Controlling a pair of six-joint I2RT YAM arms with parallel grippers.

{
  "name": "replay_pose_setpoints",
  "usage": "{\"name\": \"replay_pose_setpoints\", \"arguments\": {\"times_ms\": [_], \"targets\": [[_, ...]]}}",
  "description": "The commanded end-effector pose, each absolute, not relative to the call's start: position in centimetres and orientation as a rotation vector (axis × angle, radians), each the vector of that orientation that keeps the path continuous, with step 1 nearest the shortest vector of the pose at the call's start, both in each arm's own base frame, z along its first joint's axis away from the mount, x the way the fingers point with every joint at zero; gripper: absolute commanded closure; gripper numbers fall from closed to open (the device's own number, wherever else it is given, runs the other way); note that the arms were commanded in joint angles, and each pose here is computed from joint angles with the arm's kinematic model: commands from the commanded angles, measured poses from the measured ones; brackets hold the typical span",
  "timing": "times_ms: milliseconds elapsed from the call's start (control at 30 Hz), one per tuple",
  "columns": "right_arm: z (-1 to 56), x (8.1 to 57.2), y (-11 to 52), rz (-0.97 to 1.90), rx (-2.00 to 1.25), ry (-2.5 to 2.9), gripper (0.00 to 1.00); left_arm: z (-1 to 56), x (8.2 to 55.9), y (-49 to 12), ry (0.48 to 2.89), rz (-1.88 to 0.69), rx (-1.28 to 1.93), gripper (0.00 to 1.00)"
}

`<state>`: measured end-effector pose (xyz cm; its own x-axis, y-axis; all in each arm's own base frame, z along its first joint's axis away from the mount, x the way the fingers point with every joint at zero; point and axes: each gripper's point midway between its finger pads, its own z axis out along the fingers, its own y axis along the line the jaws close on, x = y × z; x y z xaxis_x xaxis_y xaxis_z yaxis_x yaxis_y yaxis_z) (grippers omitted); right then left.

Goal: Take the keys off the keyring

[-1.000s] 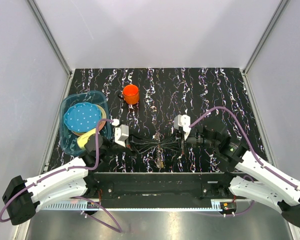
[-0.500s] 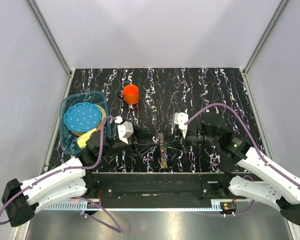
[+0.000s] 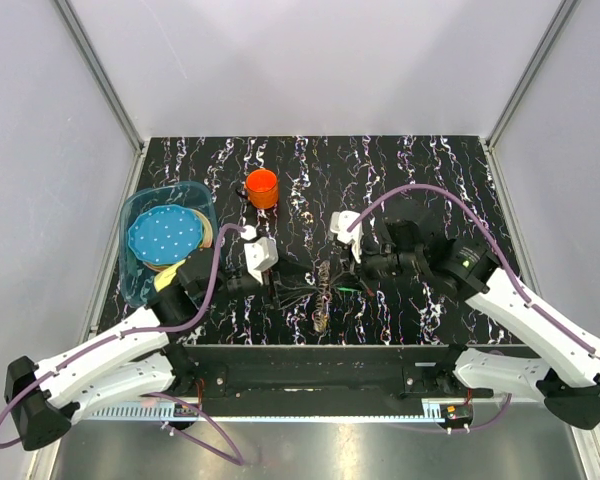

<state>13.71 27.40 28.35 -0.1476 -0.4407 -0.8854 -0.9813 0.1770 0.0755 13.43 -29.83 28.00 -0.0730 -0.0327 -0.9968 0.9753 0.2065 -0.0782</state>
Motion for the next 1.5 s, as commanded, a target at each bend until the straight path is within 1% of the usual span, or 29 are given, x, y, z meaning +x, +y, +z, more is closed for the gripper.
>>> {"name": "replay_pose_setpoints", "arguments": {"times_ms": [0,233,467,733,867,1300,1467], "targets": [[30.1,13.8,27.1,0.893,-1.377,1.697,1.00,30.5,12.6,-30.2,1.291,-1.169,1.038,0.52],[29.6,13.2,27.4,0.939,-1.404,1.732,1.00,30.5,12.7,-30.6,1.328,-1.195,1.017,0.52],[29.5,13.0,27.6,0.959,-1.414,1.731,1.00,30.2,12.4,-31.5,1.350,-1.252,1.045,0.55],[29.5,12.9,27.9,0.983,-1.415,1.722,1.00,30.0,12.2,-32.6,1.361,-1.311,1.085,0.64],[29.1,12.9,27.9,0.980,-1.417,1.736,1.00,30.3,12.2,-32.7,1.356,-1.314,1.087,0.67],[28.7,13.1,28.0,0.977,-1.415,1.753,1.00,30.5,12.0,-32.8,1.344,-1.321,1.094,0.68],[28.6,13.2,28.1,0.978,-1.412,1.759,1.00,30.3,12.0,-32.8,1.345,-1.321,1.102,0.70]]}}
